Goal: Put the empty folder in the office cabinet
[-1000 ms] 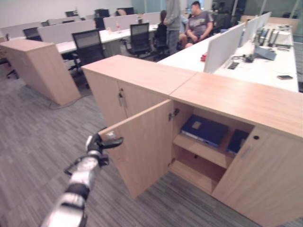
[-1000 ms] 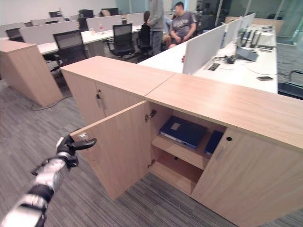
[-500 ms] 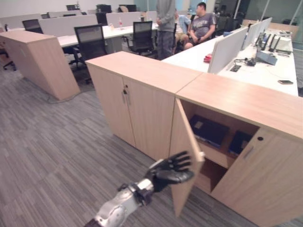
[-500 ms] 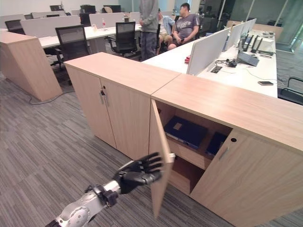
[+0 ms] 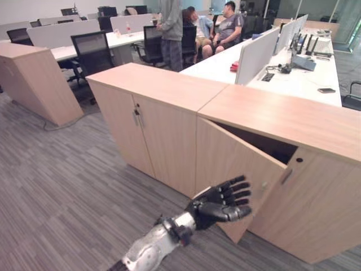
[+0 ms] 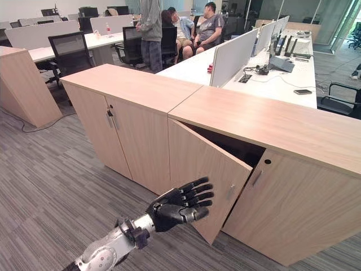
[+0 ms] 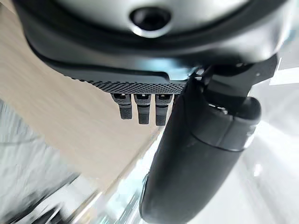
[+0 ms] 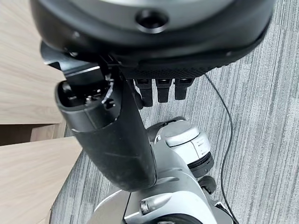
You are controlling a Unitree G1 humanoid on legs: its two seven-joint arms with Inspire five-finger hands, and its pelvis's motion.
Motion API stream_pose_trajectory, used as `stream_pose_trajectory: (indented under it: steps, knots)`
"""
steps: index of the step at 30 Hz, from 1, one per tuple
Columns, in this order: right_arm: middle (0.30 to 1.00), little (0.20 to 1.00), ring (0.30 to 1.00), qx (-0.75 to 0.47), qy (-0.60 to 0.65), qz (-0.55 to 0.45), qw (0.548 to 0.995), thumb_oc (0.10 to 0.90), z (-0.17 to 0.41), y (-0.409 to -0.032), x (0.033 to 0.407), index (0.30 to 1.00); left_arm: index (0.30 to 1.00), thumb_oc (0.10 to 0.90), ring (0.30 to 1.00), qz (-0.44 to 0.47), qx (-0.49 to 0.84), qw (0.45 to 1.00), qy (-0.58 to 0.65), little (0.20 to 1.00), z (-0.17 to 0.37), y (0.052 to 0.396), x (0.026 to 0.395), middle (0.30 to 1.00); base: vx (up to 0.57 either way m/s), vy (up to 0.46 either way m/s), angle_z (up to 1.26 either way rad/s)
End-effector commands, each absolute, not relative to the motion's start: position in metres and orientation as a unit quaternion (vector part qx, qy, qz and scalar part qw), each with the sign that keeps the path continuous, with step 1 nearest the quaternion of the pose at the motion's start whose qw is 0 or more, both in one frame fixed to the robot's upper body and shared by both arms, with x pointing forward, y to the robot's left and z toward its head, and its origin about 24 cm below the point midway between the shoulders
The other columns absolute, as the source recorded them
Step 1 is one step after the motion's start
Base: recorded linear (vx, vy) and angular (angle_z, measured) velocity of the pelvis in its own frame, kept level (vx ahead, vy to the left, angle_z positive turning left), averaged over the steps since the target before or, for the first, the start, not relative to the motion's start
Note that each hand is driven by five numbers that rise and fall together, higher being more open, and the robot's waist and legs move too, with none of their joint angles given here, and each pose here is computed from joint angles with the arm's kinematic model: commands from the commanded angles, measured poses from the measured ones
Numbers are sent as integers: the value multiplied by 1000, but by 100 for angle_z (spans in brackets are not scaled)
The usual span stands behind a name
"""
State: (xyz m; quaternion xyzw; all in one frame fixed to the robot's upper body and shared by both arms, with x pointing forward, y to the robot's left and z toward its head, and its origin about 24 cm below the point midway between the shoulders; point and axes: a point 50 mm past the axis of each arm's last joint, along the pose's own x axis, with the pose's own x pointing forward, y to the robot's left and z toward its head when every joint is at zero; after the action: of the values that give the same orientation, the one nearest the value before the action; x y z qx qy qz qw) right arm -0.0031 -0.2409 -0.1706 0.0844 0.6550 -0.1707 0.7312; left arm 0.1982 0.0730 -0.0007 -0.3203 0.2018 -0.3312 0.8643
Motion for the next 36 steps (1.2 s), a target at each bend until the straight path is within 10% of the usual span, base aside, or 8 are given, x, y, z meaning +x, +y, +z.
stream_pose_trajectory:
  steps: [1,6,9,16,25,36]
  knots:
    - [900,900,900,129,641,-168,738,800,-175,-223,18,900,900,800,900,-292,-271,914,70,900,27,93,230,900,-39,7,-1]
    - [900,900,900,117,630,-186,745,800,-169,-246,22,900,900,800,900,-164,-83,952,246,900,-66,165,201,900,-96,26,-20]
    - [900,900,900,111,622,-171,756,800,-168,-247,33,900,900,800,900,-37,-35,862,504,900,-148,214,122,900,-25,-18,-64]
    - [900,900,900,120,642,-171,738,800,-170,-244,18,900,900,800,900,115,-52,762,635,900,-165,258,29,900,69,-172,-70]
    - [900,900,900,133,622,-189,748,800,-171,-239,24,900,900,800,900,194,-43,777,597,900,-162,266,30,900,24,-187,-23]
    - [900,900,900,67,593,-153,787,800,-167,-242,51,900,900,800,900,51,92,855,508,900,-155,234,109,900,-10,-13,-49]
